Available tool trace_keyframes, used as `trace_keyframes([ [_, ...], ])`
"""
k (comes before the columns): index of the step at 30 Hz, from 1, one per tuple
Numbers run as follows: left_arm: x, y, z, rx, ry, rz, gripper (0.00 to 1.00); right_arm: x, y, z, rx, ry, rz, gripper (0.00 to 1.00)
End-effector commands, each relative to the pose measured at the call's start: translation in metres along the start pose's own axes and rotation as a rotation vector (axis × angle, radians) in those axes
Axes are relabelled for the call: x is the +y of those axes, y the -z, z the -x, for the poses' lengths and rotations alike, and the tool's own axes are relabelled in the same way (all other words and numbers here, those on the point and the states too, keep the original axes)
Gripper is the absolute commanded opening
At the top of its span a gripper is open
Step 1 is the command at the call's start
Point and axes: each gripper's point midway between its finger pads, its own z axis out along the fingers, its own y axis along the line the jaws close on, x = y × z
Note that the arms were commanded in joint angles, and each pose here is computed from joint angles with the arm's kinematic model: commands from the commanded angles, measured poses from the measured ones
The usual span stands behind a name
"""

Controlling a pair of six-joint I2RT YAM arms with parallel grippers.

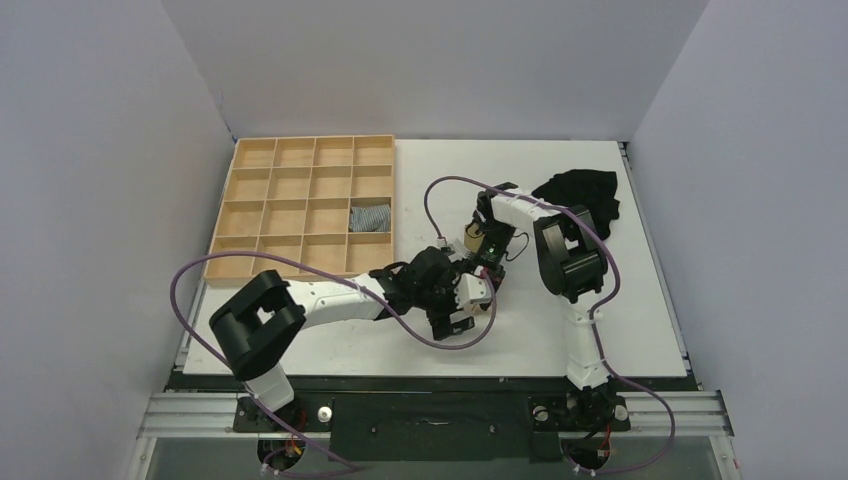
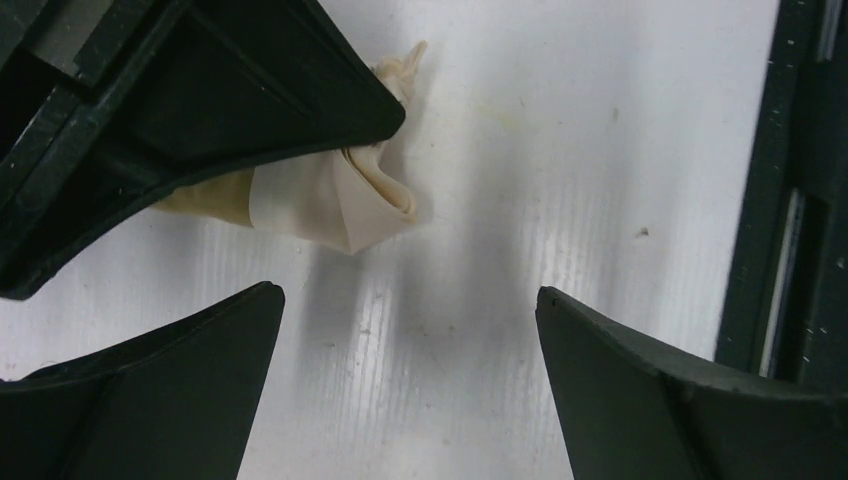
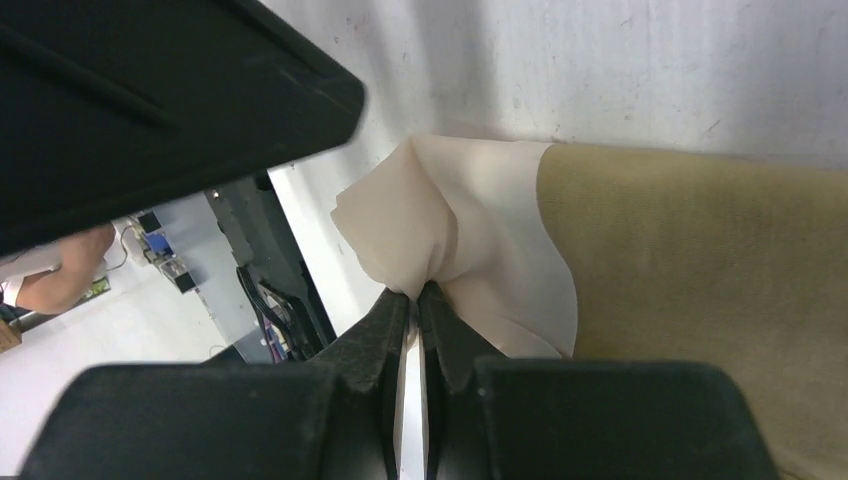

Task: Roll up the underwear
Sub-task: Roll the underwear to the center of the board.

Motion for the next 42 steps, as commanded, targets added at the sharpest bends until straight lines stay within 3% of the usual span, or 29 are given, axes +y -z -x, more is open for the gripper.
trace_keyframes([
  [1,0.023,-0.015,0.044,-0.144,-0.048,0.102,0.99,0.005,0.003,0.01,-0.039,0.01,0.034,0.0],
  [4,0.024,-0.023,0.043,-0.143,-0.067,0.118,1.0,0.003,0.003,0.009,-0.04,0.003,0.036,0.0],
  [14,0.02,-0.041,0.042,-0.118,-0.1,0.148,0.79,0.002,0.0,0.007,-0.037,-0.012,0.042,0.0],
  [20,0.016,-0.047,0.04,-0.094,-0.107,0.145,0.55,0.001,0.0,0.007,-0.037,-0.015,0.041,0.0],
  [29,0.011,-0.054,0.03,-0.056,-0.092,0.117,0.28,0.002,-0.001,0.007,-0.039,-0.017,0.044,0.0],
  [35,0.011,-0.056,0.02,-0.032,-0.061,0.089,0.02,0.003,0.0,0.007,-0.047,-0.015,0.034,0.0],
  [40,0.01,-0.053,0.021,-0.041,0.005,0.007,0.0,0.004,0.002,0.007,-0.051,-0.018,0.02,0.01],
  [41,0.014,-0.051,0.017,-0.032,0.033,-0.005,0.0,0.005,0.003,0.006,-0.057,-0.026,0.012,0.03],
  [42,0.011,-0.05,0.021,-0.045,0.045,-0.039,0.0,0.002,0.004,0.007,-0.066,-0.024,-0.002,0.12],
])
